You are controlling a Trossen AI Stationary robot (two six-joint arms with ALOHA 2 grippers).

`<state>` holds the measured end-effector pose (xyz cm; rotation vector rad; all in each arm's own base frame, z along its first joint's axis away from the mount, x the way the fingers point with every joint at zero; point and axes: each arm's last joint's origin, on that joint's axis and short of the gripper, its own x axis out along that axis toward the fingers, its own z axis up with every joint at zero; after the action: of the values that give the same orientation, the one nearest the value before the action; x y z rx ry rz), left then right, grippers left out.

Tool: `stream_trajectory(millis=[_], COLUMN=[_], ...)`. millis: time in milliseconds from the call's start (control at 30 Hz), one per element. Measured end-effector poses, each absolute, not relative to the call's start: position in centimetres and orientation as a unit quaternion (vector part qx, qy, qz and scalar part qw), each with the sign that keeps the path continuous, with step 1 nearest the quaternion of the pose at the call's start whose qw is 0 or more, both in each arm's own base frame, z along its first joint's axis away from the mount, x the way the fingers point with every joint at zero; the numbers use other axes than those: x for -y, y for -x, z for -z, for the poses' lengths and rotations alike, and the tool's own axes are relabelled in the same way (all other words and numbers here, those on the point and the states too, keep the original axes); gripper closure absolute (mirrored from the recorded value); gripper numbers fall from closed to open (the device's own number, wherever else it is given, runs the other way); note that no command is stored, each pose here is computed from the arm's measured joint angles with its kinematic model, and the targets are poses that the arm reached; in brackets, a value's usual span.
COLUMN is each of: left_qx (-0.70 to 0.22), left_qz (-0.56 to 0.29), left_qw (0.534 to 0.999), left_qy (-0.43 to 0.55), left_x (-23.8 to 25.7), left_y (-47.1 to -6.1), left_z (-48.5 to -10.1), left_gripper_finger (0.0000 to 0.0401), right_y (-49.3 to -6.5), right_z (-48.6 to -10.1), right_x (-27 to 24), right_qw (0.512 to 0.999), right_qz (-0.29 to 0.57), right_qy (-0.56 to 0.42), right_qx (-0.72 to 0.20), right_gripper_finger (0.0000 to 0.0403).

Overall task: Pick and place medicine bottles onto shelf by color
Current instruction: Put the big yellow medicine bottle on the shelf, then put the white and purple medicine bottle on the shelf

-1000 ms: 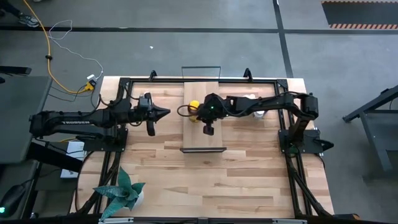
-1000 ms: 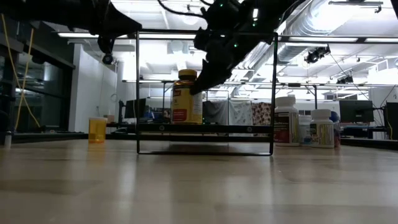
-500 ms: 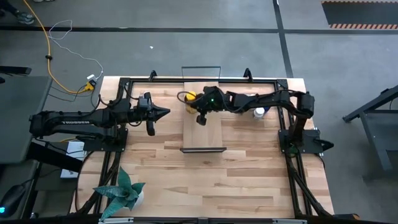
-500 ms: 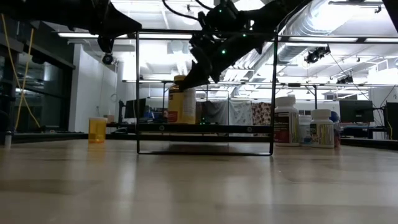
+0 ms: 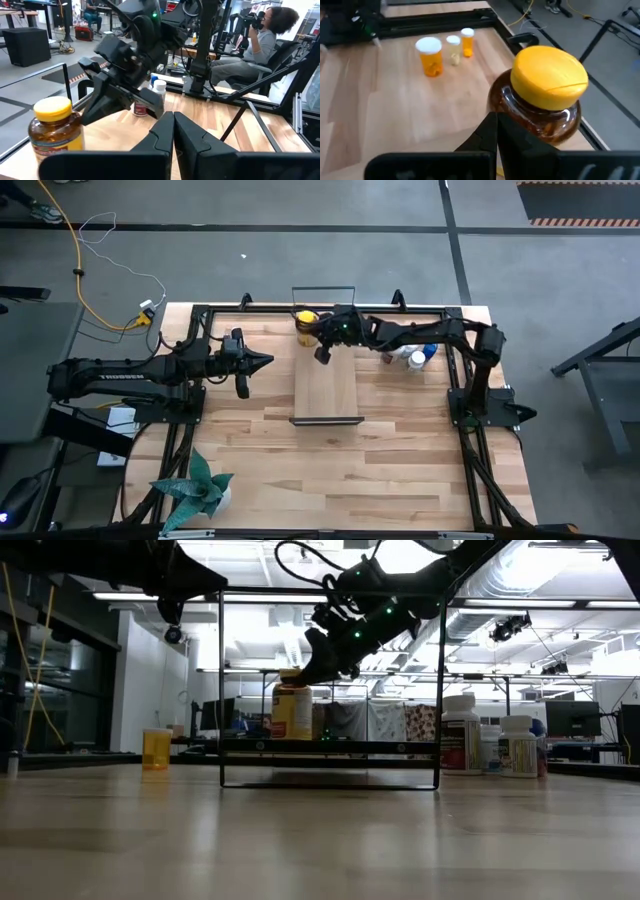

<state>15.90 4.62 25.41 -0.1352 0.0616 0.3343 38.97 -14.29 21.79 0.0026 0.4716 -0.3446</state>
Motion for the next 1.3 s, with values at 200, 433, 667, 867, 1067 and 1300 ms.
stream_trajectory(millis=[200,433,667,867,1067,1300], left_qx=[-0.031,-0.03,-0.044,-0.054,-0.064,-0.079], left_qz=[-0.166,-0.172,-0.172,-0.173,-0.174,-0.175], left_qw=[0.983,0.982,0.982,0.982,0.98,0.979], left_qy=[0.067,0.067,0.061,0.061,0.07,0.072], left_x=[-4.6,-4.7,-4.7,-4.6,-4.6,-4.6], left_y=[-15.9,-15.9,-15.9,-15.8,-15.8,-15.8], left_z=[-25.4,-25.4,-25.2,-25.0,-24.7,-24.4], left_gripper_finger=[0.0401,0.0401,0.04,0.04,0.04,0.04], right_y=[-38.7,-38.0,-36.1,-32.5,-29.6,-26.7], right_z=[-21.9,-21.8,-24.1,-27.6,-30.1,-30.6], right_x=[15.6,16.9,16.3,13.4,9.4,7.9], right_qw=[0.955,0.943,0.929,0.911,0.897,0.847], right_qz=[0.198,0.246,0.254,0.231,0.219,0.298], right_qy=[-0.008,-0.004,0.018,0.013,0.008,-0.016], right_qx=[-0.22,-0.224,-0.269,-0.341,-0.385,-0.44], right_gripper_finger=[0.0403,0.0403,0.0403,0.0403,0.0403,0.0402])
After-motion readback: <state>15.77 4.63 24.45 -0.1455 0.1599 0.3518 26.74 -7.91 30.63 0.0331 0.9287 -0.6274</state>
